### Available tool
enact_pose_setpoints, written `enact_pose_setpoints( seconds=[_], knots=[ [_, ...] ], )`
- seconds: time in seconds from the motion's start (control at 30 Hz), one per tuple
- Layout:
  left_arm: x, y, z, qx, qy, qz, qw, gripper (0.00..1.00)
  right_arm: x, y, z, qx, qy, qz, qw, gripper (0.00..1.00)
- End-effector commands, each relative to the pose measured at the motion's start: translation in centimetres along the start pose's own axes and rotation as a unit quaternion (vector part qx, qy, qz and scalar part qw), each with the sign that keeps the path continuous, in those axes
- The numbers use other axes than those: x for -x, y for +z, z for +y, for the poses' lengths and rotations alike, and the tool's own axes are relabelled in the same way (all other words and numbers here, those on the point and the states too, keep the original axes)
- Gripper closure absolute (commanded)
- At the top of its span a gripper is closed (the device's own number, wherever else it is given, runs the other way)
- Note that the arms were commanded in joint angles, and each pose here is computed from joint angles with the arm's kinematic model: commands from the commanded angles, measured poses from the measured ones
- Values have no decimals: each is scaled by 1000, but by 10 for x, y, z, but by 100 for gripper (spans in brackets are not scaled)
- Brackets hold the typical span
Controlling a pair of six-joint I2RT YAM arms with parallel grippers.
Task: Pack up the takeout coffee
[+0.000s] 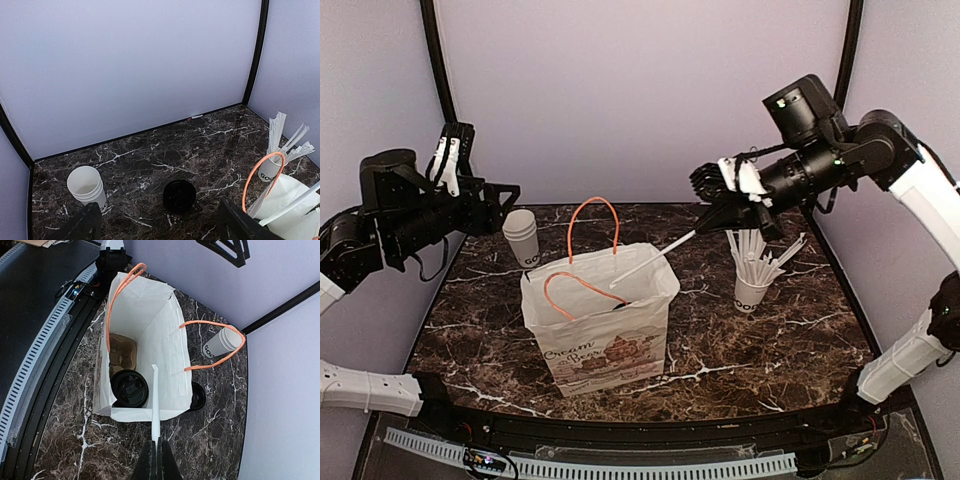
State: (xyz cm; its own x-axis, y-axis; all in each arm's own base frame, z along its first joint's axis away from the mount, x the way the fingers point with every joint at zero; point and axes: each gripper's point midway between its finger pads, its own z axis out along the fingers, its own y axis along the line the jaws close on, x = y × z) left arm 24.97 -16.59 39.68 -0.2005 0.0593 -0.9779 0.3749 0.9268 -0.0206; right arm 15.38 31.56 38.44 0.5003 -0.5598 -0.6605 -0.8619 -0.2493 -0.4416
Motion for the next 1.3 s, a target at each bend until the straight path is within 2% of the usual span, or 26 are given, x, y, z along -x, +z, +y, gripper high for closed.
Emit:
enact_pose_setpoints(
  seconds=[0.0,0.03,0.07,0.1,0.13,0.17,0.2,0.23,0.3,0.37,0.53,0.63,0.67,0.73,0.93,1.03,1.07,1.1,1.13,1.23,1.27],
  knots=[
    [-9,2,4,7,5,1,1000,18,19,58,-21,-18,-13,4,1000,100],
    [-10,2,4,8,3,-2,1000,18,27,74,-24,-15,-12,4,1000,100],
    [-12,3,5,9,2,-4,1000,18,27,97,-28,-3,-6,14,1000,94],
    [-13,3,5,9,2,-4,1000,18,38,101,-32,-6,-7,10,1000,83],
    [-16,3,5,8,2,-3,1000,17,45,109,-37,-2,-5,12,1000,67],
    [-16,3,5,8,2,-3,1000,17,49,112,-37,14,-4,16,1000,46],
    [-15,3,4,6,2,-2,1000,16,54,110,-41,17,-2,16,1000,33],
    [-15,2,5,5,2,0,1000,16,55,105,-46,15,4,20,1000,26],
    [-18,2,4,2,4,5,1000,16,51,89,-50,14,20,14,1000,19],
    [-21,2,5,2,7,9,1000,15,42,72,-53,-1,37,10,999,17],
    [-26,13,8,19,28,19,999,12,4,31,-68,-51,75,52,995,15],
    [-28,21,23,65,29,37,997,12,-23,5,-85,-92,106,69,988,15],
    [-38,27,33,90,31,60,994,12,-34,-3,-90,-103,117,77,985,14],
    [-43,31,53,137,14,78,987,12,-63,-20,-103,-131,155,99,974,15],
    [-55,42,80,152,-26,107,982,11,-129,-87,-128,-216,238,128,938,15],
    [-61,45,96,165,-35,116,979,11,-161,-130,-137,-281,289,139,904,12],
    [-63,46,95,156,-38,118,980,11,-172,-146,-139,-308,307,143,889,7],
    [-65,46,100,158,-42,118,979,11,-187,-158,-140,-334,333,149,869,2],
    [-64,47,99,151,-45,116,981,11,-205,-177,-139,-366,360,155,844,1],
    [-67,48,104,152,-42,115,981,11,-243,-202,-124,-396,425,153,799,1],
    [-67,49,105,153,-42,116,981,11,-257,-209,-120,-419,447,156,775,1]
  ],
)
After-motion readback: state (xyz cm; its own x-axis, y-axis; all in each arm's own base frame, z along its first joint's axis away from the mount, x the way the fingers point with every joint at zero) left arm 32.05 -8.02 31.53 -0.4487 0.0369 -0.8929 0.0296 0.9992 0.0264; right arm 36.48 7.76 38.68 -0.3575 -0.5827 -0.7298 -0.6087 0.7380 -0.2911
